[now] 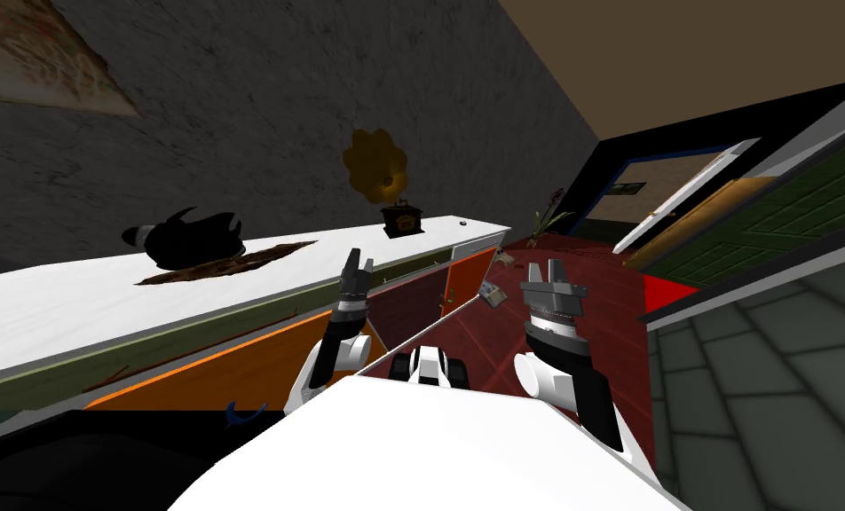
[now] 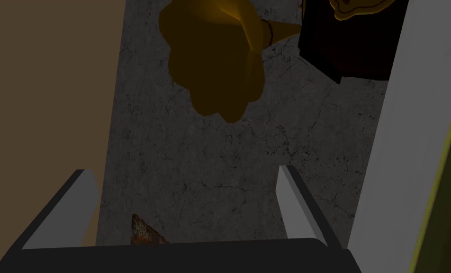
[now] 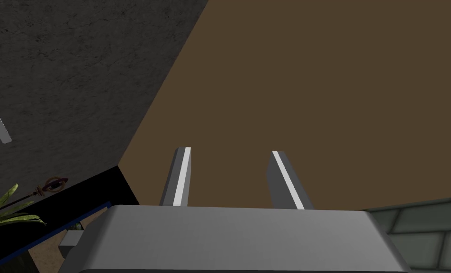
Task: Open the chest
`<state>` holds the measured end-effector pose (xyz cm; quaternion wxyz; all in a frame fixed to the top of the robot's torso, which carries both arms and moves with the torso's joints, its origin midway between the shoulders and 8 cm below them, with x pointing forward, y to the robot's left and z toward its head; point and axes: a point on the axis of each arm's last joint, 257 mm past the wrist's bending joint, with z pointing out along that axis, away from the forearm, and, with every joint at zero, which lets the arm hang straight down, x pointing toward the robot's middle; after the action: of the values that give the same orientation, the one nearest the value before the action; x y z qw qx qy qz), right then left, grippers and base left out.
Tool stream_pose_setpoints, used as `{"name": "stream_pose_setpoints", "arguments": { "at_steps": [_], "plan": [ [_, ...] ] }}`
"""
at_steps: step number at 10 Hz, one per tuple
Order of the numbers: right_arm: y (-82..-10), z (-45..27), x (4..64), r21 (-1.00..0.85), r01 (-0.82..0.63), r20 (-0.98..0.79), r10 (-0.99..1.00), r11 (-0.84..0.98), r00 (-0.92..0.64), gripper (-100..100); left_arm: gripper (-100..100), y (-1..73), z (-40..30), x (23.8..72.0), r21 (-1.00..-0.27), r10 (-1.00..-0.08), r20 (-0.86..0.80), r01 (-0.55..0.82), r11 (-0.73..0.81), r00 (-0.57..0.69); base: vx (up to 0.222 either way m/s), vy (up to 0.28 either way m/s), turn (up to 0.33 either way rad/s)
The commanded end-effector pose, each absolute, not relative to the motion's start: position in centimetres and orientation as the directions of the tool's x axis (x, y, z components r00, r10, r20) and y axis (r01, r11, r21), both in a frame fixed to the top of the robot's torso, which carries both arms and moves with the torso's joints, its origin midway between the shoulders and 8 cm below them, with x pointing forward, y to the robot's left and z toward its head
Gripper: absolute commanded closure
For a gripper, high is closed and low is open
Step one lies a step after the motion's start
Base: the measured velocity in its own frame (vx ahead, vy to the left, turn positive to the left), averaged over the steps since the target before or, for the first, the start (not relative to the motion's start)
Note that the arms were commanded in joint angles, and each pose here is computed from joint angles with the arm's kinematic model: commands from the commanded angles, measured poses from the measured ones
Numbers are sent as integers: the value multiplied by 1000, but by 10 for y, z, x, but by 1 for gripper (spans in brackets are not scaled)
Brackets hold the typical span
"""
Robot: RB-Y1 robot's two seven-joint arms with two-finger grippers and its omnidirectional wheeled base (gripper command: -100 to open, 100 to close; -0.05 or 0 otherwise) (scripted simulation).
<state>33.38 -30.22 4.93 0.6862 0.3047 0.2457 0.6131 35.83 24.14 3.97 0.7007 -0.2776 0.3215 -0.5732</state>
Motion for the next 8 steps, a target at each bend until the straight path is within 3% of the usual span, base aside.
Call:
{"name": "stream_pose_setpoints", "arguments": {
  "at_steps": [1, 8],
  "plan": [
    [-302, 49, 334, 720, -692, 36, 991, 62, 127, 0, -100, 238, 32, 360, -764, -976, -187, 608, 216, 111, 11, -37, 48],
    [-302, 49, 334, 720, -692, 37, 991, 62, 127, 0, -100, 261, -10, 375, -833, -965, -243, 489, 260, 99, 33, -94, 107]
  ]
}}
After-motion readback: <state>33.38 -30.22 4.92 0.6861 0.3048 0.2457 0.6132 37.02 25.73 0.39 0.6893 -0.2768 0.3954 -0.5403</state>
